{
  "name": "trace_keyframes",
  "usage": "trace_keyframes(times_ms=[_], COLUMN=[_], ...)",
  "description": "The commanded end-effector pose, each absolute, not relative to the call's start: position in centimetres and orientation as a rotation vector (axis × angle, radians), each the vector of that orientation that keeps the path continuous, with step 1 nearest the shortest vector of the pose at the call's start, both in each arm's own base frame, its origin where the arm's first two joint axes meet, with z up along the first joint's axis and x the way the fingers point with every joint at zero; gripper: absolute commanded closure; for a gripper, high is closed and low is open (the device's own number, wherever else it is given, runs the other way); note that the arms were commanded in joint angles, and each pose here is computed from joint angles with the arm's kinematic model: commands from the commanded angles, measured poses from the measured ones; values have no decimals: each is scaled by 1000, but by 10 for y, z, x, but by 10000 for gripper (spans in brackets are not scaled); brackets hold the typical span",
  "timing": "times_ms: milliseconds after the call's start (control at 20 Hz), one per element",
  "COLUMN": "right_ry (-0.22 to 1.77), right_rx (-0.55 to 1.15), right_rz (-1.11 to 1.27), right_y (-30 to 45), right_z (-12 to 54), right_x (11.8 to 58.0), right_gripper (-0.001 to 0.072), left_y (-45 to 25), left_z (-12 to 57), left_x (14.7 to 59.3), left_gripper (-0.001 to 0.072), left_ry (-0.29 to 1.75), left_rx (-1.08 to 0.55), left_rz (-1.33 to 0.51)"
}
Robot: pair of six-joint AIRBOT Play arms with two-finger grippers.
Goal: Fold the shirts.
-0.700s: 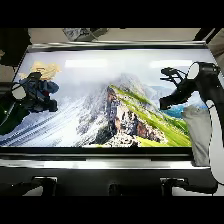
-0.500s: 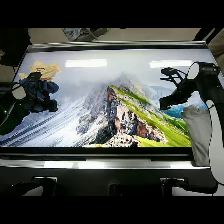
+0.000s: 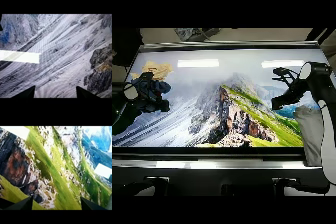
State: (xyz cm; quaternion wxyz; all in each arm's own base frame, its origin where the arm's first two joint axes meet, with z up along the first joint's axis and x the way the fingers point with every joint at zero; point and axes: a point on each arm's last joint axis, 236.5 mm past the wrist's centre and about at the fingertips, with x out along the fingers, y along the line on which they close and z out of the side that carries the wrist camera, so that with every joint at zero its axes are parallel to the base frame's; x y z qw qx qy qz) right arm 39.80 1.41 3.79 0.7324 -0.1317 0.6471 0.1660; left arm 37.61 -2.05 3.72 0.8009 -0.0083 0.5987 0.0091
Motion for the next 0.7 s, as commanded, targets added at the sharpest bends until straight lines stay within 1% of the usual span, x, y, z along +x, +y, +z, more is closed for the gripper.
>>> trace_keyframes(times_ms=[0,250,350,500,600,650], right_ry=[1424,1404,1415,1418,1408,1407], right_rx=[-290,-298,-297,-281,-273,-274], right_rz=[366,355,357,347,333,333], right_y=[14,13,12,13,13,12], right_z=[38,38,38,38,38,38], right_x=[398,403,400,400,403,404], right_gripper=[40,40,40,40,13,12], left_y=[-21,-22,-22,-18,1,17], left_z=[37,37,41,59,85,100], left_x=[376,377,385,392,404,411], left_gripper=[132,128,-13,-13,-13,-13], left_ry=[1283,1279,1244,1213,1149,1110], left_rx=[-17,-17,-20,-13,-4,-24], left_rz=[18,17,16,24,72,107])
